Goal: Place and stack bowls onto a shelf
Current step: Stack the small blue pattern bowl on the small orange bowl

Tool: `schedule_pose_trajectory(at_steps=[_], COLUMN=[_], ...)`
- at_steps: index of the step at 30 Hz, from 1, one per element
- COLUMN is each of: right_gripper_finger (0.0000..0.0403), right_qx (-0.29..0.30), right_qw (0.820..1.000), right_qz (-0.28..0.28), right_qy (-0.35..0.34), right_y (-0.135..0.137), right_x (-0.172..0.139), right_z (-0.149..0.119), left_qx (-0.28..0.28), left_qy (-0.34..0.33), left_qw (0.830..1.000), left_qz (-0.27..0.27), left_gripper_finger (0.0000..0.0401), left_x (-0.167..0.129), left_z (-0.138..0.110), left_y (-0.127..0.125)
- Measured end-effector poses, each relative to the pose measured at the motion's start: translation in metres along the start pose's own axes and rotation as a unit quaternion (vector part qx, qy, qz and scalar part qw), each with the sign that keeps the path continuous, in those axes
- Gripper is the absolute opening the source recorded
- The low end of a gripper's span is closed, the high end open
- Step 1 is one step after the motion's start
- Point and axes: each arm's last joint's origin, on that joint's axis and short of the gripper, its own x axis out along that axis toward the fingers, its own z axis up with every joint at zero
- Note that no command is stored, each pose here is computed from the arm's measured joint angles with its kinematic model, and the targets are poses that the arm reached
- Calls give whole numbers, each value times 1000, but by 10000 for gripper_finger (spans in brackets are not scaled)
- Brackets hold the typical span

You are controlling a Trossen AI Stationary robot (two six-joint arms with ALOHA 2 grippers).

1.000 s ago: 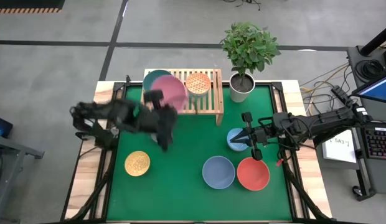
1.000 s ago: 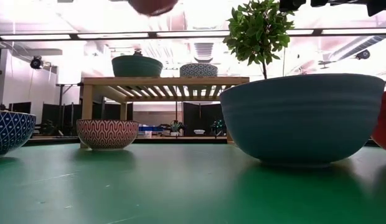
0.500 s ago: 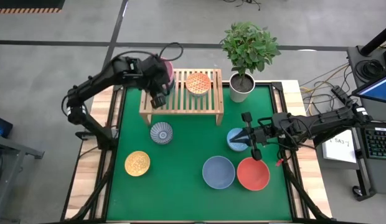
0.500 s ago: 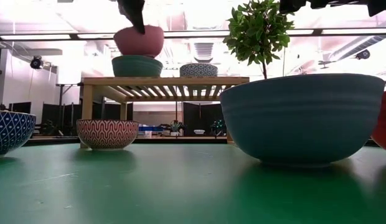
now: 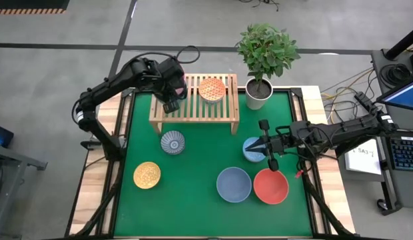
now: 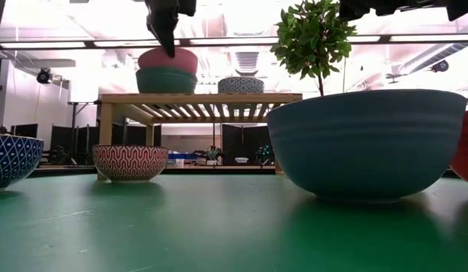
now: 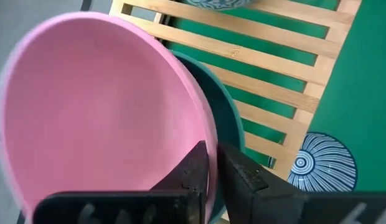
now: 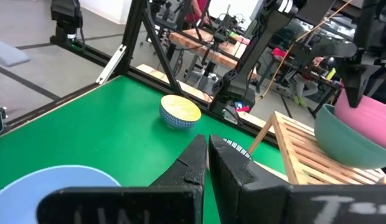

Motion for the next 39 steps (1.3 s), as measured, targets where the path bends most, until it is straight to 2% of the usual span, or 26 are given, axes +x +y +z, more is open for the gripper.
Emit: schedule_pose_trajectory(at_steps=[11, 17, 22, 30, 39], right_gripper_finger=[9, 9, 9, 9, 9], right_qx=[4, 4, 4, 4, 7], right_qw=[1000, 1000, 1000, 1000, 1000], right_qz=[0, 0, 0, 0, 1], right_qy=[0, 0, 0, 0, 0], right_y=[0, 0, 0, 0, 0], right_x=[0, 0, 0, 0, 0], right_z=[0, 0, 0, 0, 0], left_qx=[-17, -26, -86, -56, -34], left_qy=[21, 4, -32, -114, -218], left_qw=[1000, 1000, 996, 992, 975], left_qz=[-1, -2, -7, 1, -21], left_gripper_finger=[83, 111, 120, 116, 116], left_x=[-2, -15, -26, -56, -86], left_z=[-5, -11, -11, -15, -28], left_y=[0, -4, -11, -37, -52])
